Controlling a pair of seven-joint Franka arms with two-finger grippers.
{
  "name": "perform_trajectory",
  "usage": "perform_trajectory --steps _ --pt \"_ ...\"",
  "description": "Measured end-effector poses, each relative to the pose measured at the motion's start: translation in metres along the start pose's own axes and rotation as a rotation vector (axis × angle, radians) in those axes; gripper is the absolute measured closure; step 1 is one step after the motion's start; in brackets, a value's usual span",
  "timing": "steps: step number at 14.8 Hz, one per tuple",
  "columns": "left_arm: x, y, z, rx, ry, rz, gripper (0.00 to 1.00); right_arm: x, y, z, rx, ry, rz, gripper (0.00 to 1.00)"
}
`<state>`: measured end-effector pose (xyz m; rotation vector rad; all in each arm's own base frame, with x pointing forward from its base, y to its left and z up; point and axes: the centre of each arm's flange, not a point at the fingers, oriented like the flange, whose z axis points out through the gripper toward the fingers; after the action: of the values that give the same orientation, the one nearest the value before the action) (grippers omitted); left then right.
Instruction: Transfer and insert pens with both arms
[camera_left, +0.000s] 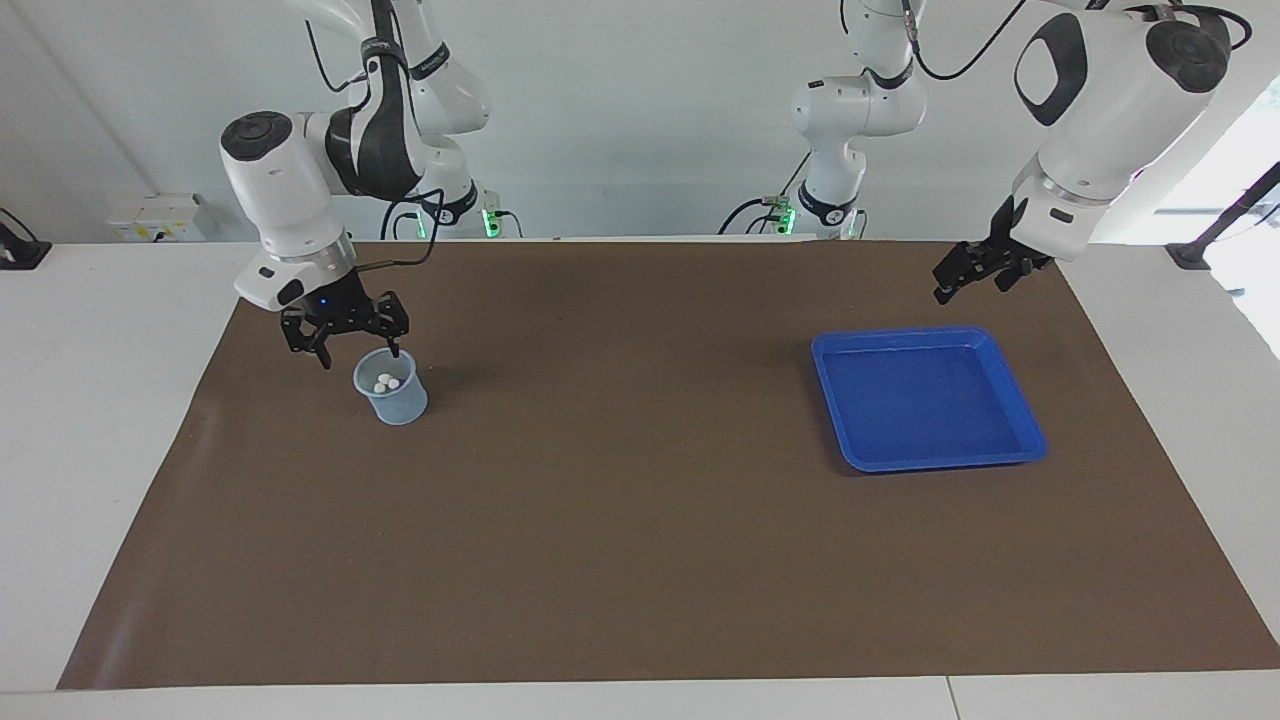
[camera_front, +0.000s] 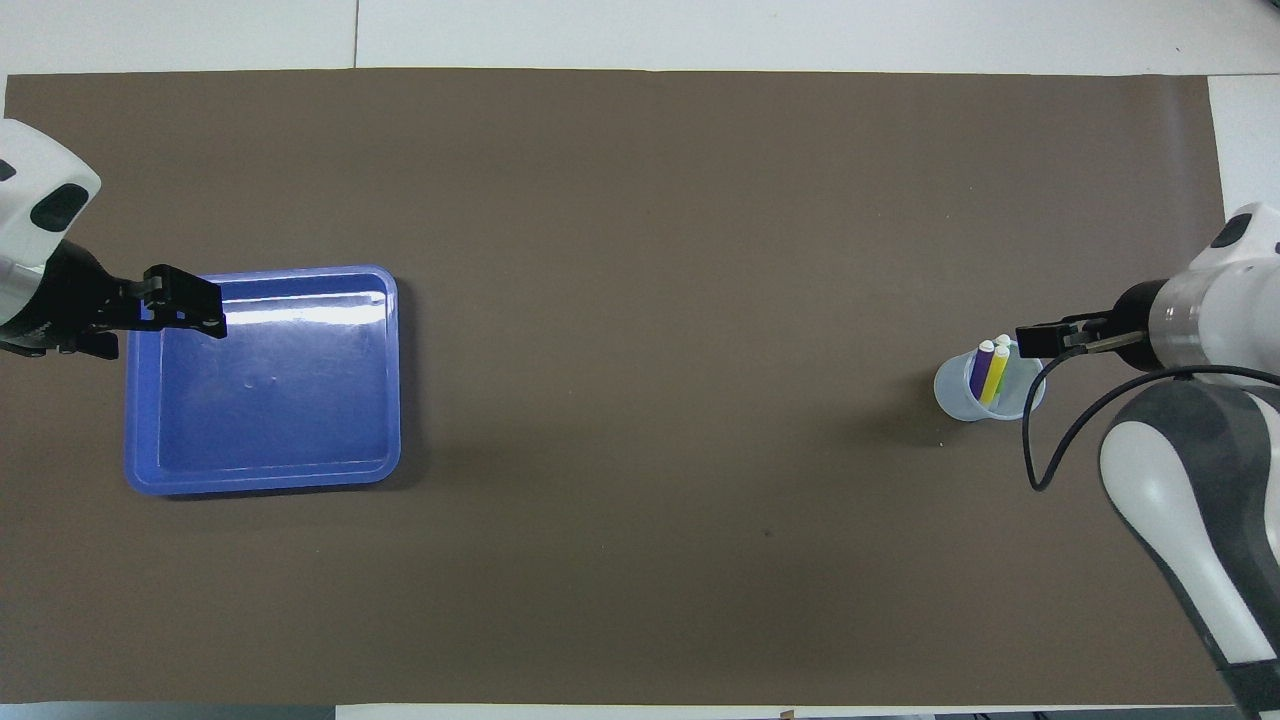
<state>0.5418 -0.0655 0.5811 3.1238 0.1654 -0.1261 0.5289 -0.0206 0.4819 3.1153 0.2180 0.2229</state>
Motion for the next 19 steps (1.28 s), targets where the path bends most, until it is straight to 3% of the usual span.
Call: perform_trajectory --steps 5,10,19 --pt "-0.001 -0.004 -0.033 -0.008 0.041 0.067 0.0 0.011 0.013 -0.064 0.007 -0.041 0.056 0.0" --pt "-0.002 0.002 -0.035 -0.007 0.046 0.121 0.0 0.024 0.013 -0.112 0.011 -0.1 0.132 0.0" --pt "-0.001 -0.002 -0.035 -0.007 0.046 0.115 0.0 0.035 0.003 -0.116 -0.019 -0.168 0.148 0.0"
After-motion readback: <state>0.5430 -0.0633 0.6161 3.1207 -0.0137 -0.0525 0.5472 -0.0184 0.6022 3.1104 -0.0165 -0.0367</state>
